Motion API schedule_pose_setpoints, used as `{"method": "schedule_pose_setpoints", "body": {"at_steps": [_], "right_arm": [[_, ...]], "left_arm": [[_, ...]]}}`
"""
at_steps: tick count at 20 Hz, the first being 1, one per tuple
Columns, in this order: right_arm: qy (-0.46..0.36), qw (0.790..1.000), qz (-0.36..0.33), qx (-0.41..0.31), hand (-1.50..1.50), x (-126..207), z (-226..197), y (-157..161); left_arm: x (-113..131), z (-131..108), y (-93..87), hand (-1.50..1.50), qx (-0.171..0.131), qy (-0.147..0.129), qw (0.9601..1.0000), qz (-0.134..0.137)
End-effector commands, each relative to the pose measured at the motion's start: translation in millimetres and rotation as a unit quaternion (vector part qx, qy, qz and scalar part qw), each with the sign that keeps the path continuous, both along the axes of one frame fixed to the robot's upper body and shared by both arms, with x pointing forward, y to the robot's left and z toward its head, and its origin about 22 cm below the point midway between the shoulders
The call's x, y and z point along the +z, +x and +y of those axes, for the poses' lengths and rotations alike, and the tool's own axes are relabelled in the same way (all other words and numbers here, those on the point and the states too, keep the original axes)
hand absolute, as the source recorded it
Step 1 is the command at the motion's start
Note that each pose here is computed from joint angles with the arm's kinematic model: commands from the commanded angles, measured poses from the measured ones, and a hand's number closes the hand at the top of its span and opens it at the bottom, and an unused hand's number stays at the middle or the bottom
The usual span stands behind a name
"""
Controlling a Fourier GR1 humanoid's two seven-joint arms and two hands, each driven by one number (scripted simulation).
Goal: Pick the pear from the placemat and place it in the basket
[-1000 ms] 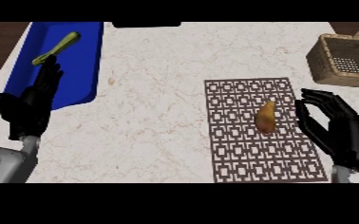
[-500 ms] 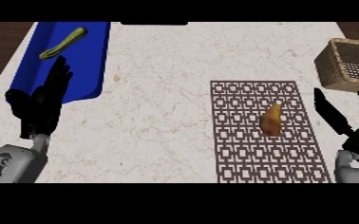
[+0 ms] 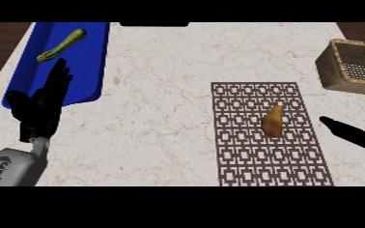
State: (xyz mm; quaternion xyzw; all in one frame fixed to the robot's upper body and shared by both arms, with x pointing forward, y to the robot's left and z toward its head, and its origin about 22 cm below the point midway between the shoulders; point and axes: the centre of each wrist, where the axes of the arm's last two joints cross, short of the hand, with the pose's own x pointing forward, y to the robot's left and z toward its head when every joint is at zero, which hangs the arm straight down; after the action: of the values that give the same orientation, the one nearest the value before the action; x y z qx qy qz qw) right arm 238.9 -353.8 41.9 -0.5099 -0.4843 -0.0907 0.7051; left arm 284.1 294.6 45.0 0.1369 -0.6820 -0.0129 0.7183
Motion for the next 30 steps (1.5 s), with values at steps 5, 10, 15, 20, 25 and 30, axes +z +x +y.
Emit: {"method": "schedule_pose_setpoints", "body": {"at_steps": [5,10,15,20,25,30], "right_arm": [[0.071,0.972,0.206,0.088,-1.5,70,38,-4],[0.096,0.965,0.227,0.092,-1.5,132,57,-21],[0.111,0.976,0.174,0.073,-1.5,145,74,-39],[0.121,0.981,0.132,0.068,-1.5,129,92,-44],[0.117,0.98,0.147,0.067,-1.5,94,88,-34],[0.112,0.983,0.129,0.068,-1.5,91,115,-35]], "left_arm": [[-2,0,1.1,0.0,0.01,0.003,0.9999,-0.001],[-1,11,2.4,0.0,0.01,-0.005,0.9999,-0.006],[-2,-2,1.3,0.0,0.003,-0.008,1.0,0.0],[7,17,10.8,0.0,0.0,-0.008,0.9999,-0.007],[-12,18,-8.0,0.0,0.001,0.001,1.0,-0.004],[-1,3,-7.4,0.0,-0.013,-0.003,0.9999,0.0]]}}
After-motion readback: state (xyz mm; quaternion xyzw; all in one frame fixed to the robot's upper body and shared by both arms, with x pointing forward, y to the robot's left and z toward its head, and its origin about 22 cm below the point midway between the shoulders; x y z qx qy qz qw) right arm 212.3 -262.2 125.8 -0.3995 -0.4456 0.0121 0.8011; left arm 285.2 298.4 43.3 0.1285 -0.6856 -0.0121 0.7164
